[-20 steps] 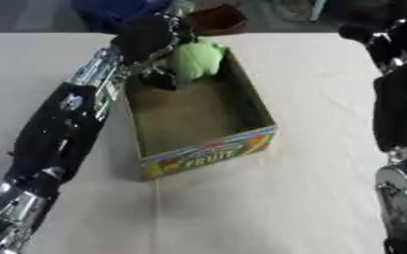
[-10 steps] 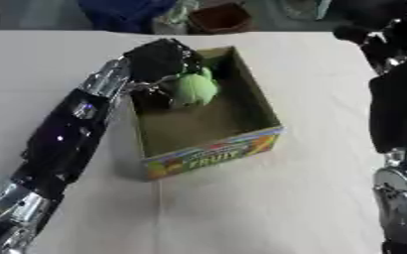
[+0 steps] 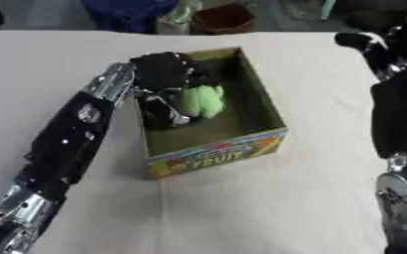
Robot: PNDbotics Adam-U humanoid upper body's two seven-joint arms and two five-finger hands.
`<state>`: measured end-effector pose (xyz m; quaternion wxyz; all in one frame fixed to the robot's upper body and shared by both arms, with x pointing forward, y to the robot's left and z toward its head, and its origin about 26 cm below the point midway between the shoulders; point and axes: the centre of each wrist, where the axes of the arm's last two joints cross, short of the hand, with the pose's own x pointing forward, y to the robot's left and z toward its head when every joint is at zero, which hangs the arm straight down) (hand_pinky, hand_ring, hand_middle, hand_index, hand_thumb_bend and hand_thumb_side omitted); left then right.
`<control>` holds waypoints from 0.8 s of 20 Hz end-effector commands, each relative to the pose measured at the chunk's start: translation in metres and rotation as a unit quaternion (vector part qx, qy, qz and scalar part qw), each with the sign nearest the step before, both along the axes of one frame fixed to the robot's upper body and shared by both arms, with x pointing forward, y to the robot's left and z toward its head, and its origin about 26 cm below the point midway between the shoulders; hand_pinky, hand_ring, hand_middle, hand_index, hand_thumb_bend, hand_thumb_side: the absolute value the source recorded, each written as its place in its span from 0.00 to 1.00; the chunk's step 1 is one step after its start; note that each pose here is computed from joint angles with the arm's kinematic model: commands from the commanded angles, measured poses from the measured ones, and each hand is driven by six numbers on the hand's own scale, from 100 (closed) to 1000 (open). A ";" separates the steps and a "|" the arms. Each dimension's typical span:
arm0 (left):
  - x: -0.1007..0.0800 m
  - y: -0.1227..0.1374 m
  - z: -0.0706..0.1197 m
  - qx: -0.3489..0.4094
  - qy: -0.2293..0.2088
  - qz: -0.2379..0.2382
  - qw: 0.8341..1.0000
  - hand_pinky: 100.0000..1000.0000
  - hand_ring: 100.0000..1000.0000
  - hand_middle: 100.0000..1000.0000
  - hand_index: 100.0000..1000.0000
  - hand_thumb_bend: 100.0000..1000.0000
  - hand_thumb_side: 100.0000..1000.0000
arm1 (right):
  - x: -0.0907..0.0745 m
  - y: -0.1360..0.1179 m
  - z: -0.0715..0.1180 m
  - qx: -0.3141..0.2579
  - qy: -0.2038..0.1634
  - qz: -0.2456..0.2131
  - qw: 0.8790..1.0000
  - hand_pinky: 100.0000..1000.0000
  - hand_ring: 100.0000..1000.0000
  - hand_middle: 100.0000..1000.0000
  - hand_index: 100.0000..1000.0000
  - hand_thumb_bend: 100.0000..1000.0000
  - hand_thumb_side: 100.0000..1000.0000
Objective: Pick up objects on the table and place them in the box.
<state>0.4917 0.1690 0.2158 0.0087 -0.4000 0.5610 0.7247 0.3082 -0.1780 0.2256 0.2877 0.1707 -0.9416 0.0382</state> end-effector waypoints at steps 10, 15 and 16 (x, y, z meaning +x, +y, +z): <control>-0.012 0.021 0.043 -0.199 -0.100 -0.017 0.975 0.63 0.73 0.72 0.86 0.52 0.87 | -0.003 -0.010 0.004 0.001 -0.015 -0.021 1.000 0.63 0.67 0.48 0.83 0.00 0.97; -0.034 0.025 0.080 -0.326 -0.096 -0.042 0.939 0.61 0.69 0.63 0.81 0.10 0.77 | -0.002 -0.016 0.005 0.008 -0.027 -0.032 0.999 0.63 0.67 0.49 0.83 0.00 0.97; -0.040 0.025 0.088 -0.357 -0.091 -0.051 0.928 0.60 0.67 0.61 0.79 0.02 0.75 | -0.002 -0.016 0.005 0.008 -0.028 -0.033 0.999 0.63 0.67 0.49 0.83 0.00 0.97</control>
